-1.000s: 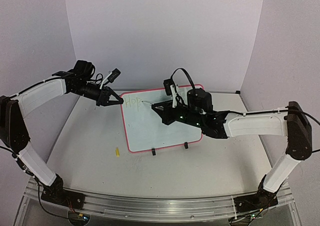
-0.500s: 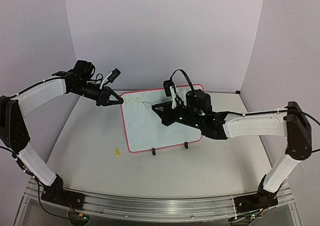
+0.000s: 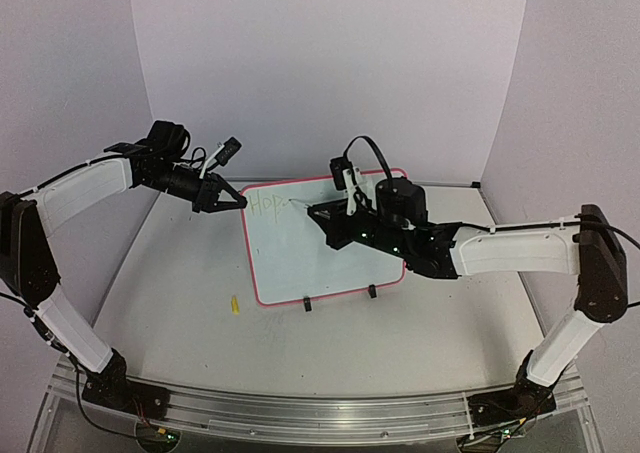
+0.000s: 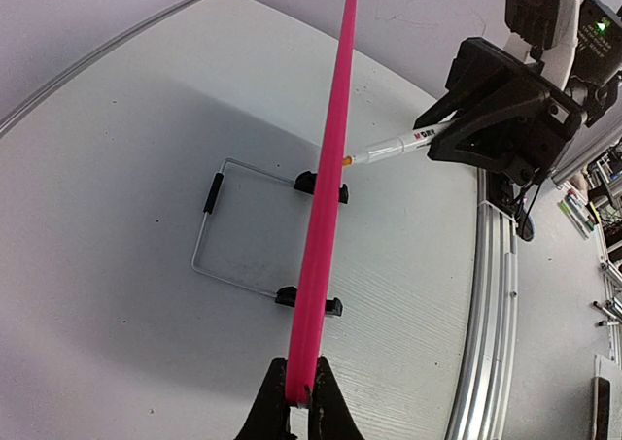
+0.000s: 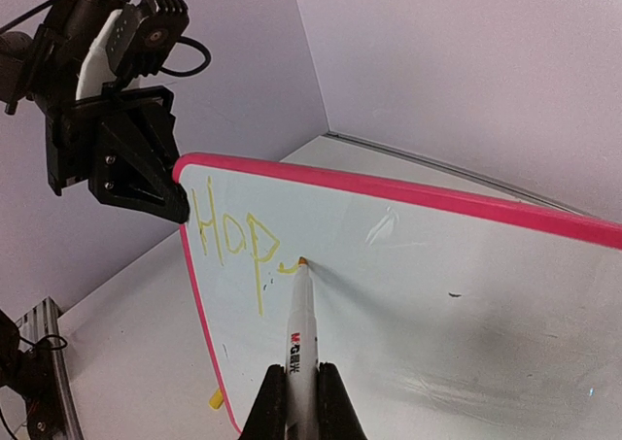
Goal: Write a sentence on the whiteboard
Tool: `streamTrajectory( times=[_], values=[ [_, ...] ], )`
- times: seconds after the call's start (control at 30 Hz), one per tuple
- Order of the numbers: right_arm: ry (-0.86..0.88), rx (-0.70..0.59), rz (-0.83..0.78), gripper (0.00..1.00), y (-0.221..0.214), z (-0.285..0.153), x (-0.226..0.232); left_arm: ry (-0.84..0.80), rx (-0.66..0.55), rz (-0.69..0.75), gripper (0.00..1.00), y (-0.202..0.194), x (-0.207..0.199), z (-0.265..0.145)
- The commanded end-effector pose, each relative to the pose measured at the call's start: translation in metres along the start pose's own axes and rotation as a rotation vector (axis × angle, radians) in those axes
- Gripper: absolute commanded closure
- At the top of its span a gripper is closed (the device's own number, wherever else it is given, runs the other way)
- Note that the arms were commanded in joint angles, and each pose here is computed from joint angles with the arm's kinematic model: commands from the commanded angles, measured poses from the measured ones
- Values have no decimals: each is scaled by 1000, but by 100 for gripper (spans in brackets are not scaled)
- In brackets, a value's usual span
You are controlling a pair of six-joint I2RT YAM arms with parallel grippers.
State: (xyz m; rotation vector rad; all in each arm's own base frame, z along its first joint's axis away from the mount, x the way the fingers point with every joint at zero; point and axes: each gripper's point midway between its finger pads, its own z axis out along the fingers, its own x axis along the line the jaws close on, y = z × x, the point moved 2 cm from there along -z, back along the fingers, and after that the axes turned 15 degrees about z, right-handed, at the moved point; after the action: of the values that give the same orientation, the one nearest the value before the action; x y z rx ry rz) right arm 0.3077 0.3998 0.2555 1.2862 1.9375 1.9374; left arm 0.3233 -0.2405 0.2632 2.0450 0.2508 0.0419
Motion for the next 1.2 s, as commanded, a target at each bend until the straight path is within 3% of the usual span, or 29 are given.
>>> streamTrajectory(
  times=[0.0,1.17],
  values=[
    [3,-76,-14,100,29,0,7,4,6,34,100,5,-7,-3],
    [-11,82,46,100,-23,8,-10,2,8,31,100,5,-7,-2]
  ],
)
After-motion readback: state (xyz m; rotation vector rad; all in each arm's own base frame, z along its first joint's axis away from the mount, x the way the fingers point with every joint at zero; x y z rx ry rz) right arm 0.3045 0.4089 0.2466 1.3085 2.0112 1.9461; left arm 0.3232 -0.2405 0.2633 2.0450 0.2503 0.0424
